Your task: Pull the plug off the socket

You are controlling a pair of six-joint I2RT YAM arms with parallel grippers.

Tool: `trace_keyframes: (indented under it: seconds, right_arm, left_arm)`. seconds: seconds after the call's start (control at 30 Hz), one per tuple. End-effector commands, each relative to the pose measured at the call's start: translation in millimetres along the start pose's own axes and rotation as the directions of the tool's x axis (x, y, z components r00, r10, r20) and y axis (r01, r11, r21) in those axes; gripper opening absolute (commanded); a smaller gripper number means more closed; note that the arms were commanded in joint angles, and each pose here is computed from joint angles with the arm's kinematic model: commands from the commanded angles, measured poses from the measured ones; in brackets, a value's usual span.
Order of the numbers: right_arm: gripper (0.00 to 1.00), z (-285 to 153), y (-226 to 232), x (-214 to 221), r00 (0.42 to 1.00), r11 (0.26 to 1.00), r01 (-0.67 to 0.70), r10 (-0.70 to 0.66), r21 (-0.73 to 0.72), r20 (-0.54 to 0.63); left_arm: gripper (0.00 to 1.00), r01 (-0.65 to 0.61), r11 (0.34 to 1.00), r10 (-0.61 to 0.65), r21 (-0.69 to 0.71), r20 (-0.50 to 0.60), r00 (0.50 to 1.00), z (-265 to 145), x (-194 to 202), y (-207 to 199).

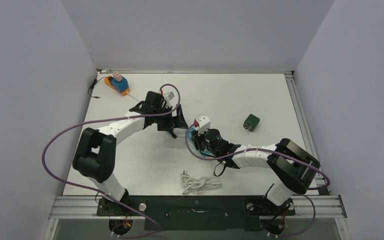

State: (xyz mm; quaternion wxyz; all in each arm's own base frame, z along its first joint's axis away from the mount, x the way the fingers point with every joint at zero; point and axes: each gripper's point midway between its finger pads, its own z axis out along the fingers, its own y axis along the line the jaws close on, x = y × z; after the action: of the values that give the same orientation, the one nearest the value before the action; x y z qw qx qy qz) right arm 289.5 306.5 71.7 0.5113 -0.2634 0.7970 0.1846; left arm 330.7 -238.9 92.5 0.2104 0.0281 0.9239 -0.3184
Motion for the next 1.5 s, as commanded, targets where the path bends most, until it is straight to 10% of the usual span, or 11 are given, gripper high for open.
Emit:
trace_keyframes:
  seconds: [0.0, 0.13, 1.47]
  right_arm:
    - [0.25, 5, 7, -26, 0.997, 1.000, 0.001, 0.000, -0.002, 0.076]
    - [0.06, -2, 8, -31, 0.994, 1.000, -0.001, 0.002, -0.008, 0.107]
    - [0.05, -57, 18, -65, 0.942, 0.992, -0.079, 0.105, -0.093, 0.318]
  left_arm:
    - [0.91, -0.001, 0.999, 0.001, 0.033, 0.007, 1.000, 2, -7, -8]
    - [0.91, -0.001, 0.999, 0.001, 0.039, -0.011, 1.000, 3, -5, -8]
    - [0.66, 0.223, 0.912, -0.168, 0.344, -0.181, 0.969, 24, 13, -34]
